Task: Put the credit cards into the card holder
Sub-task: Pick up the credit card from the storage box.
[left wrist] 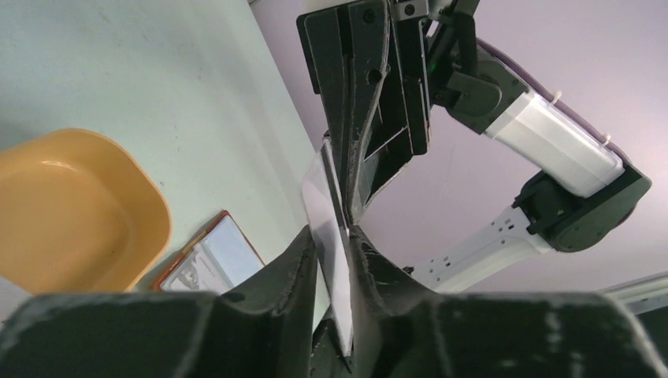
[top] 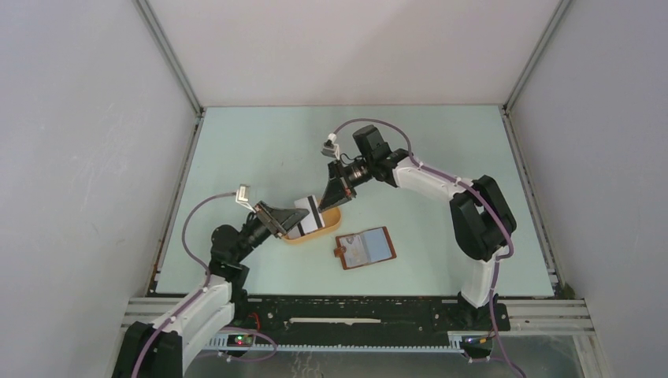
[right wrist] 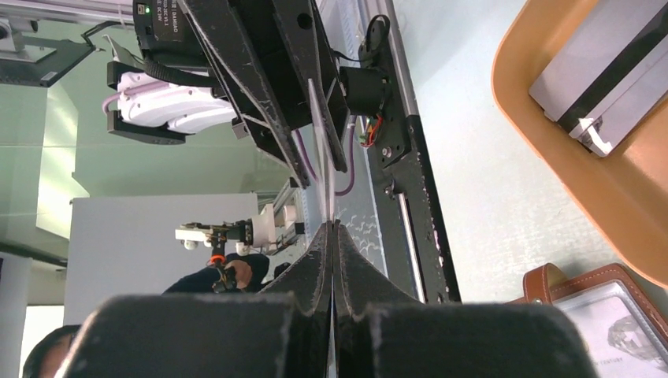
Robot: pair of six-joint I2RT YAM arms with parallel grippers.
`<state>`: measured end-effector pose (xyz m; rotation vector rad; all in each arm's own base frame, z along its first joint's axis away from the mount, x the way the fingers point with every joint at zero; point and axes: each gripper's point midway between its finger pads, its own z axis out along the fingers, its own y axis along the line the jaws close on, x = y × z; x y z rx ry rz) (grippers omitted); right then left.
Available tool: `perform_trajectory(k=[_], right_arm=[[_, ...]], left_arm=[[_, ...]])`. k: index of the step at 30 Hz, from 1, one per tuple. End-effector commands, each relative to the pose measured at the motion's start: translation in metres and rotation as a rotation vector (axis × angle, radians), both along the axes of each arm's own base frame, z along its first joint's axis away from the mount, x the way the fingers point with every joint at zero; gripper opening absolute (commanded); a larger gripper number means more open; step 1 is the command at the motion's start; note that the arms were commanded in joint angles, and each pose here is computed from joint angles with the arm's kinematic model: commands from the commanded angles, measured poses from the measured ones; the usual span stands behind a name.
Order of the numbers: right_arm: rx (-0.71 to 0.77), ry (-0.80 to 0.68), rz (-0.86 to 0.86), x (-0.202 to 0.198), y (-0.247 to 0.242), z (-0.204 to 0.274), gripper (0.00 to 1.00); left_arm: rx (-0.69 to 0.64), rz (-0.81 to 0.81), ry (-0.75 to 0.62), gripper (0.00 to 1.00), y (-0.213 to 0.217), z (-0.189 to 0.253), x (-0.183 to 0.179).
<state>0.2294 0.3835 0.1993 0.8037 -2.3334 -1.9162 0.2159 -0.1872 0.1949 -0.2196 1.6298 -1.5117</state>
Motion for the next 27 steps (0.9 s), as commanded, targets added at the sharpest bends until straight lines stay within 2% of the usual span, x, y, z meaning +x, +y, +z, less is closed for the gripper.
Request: perform_trajectory(k=[1, 2, 4, 5, 7, 9, 12, 15, 19, 27], right_arm=[[0.049, -0.063, 0.024, -0.009, 0.001, 0.022, 0.00], [0.049, -0.069, 0.023, -0.009, 0.000, 0.022, 0.00], [0.049, -0.097, 0.022, -0.008, -0.001, 0.022, 0.00], [0.051, -0.118, 0.024, -0.009, -0.004, 0.023, 0.06], [0.062, -0.189, 0.031, -0.008, -0.012, 0.025, 0.26], [0.079, -0.290, 0.046, -0.008, -0.024, 0.029, 0.39], [0.048, -0.469, 0.055, -0.007, -0.047, 0.029, 0.53], [-0.027, -0.624, 0.043, -0.004, -0.070, 0.022, 0.55], [-0.118, -0.723, -0.028, 0.007, -0.105, 0.009, 0.57], [-0.243, -0.660, -0.097, 0.014, -0.156, -0.027, 0.55]], left_arm=[[-0.018, -0.042, -0.057, 0.17, -0.007, 0.016, -0.006], [-0.018, -0.042, -0.056, 0.09, -0.007, 0.015, -0.006], [-0.021, -0.036, -0.059, 0.02, -0.006, 0.015, -0.007], [-0.024, -0.031, -0.061, 0.01, -0.006, 0.015, -0.007], [-0.027, -0.030, -0.068, 0.00, -0.005, 0.015, -0.010], [-0.030, -0.028, -0.071, 0.00, -0.006, 0.014, -0.013], [-0.025, -0.022, -0.064, 0.00, -0.013, 0.009, -0.017], [-0.023, -0.033, -0.063, 0.00, -0.026, 0.005, -0.026], [-0.027, -0.018, -0.064, 0.00, -0.040, 0.005, -0.034], [0.028, -0.026, 0.013, 0.00, -0.083, -0.014, -0.047]])
